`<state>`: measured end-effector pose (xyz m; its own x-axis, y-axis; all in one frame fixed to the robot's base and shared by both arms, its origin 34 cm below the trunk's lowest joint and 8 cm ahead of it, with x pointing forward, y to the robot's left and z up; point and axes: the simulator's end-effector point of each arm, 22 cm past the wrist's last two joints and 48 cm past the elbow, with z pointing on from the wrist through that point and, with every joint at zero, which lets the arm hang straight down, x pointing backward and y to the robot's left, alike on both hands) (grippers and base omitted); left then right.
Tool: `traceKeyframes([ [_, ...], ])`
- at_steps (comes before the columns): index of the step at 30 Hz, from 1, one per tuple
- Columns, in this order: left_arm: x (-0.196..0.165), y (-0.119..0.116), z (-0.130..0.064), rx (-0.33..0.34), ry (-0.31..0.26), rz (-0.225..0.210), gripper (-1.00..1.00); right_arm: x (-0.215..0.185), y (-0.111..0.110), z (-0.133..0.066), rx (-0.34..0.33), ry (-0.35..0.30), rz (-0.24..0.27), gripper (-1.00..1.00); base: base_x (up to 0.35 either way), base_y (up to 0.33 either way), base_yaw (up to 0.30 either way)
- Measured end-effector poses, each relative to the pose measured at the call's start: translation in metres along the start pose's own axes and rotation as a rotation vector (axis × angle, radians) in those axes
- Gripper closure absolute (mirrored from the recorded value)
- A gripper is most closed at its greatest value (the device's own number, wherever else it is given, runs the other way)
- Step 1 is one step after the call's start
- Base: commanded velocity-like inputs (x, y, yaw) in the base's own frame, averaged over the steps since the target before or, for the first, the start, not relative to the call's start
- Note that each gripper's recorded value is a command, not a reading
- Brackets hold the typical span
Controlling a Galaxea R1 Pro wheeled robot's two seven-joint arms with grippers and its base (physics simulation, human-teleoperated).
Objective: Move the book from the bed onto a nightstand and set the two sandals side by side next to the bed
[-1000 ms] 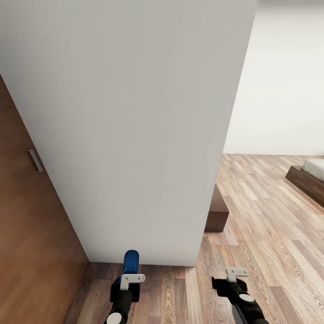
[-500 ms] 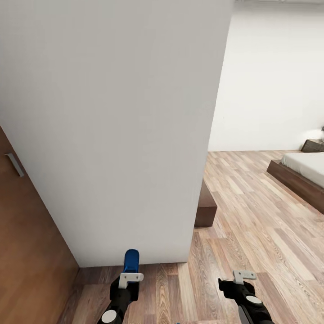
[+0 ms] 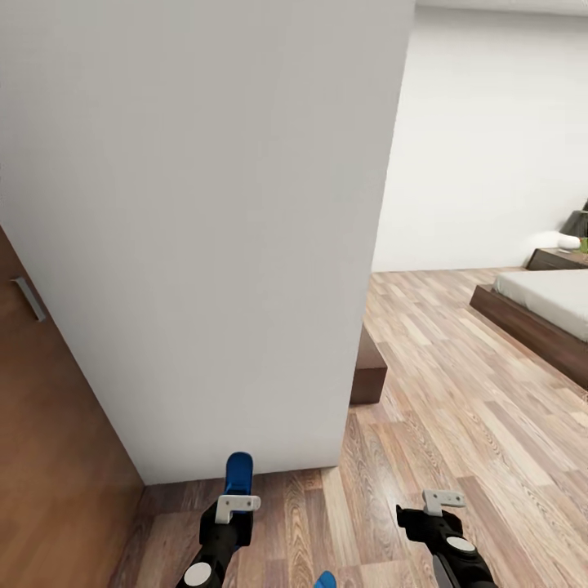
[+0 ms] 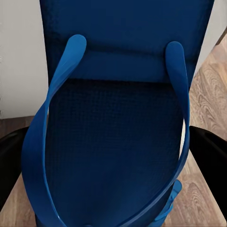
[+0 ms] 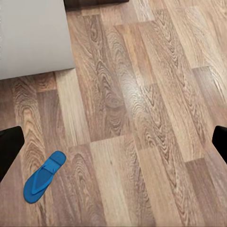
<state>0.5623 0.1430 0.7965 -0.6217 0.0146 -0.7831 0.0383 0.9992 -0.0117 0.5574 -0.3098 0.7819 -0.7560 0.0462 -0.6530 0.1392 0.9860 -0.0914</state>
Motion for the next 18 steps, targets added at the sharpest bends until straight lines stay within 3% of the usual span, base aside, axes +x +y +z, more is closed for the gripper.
traceKeyframes([
  [11,-0.0004,-0.0013,-0.0003,0.002,-0.002,0.002,1.00,-0.0022,-0.0005,-0.0001,0.001,-0.010,0.003,-1.00,0.009,0.060,-0.224],
  [18,-0.0009,-0.0010,-0.0003,0.000,-0.005,0.003,1.00,-0.0025,-0.0003,0.0000,0.000,-0.011,0.002,-1.00,0.052,0.057,-0.020],
])
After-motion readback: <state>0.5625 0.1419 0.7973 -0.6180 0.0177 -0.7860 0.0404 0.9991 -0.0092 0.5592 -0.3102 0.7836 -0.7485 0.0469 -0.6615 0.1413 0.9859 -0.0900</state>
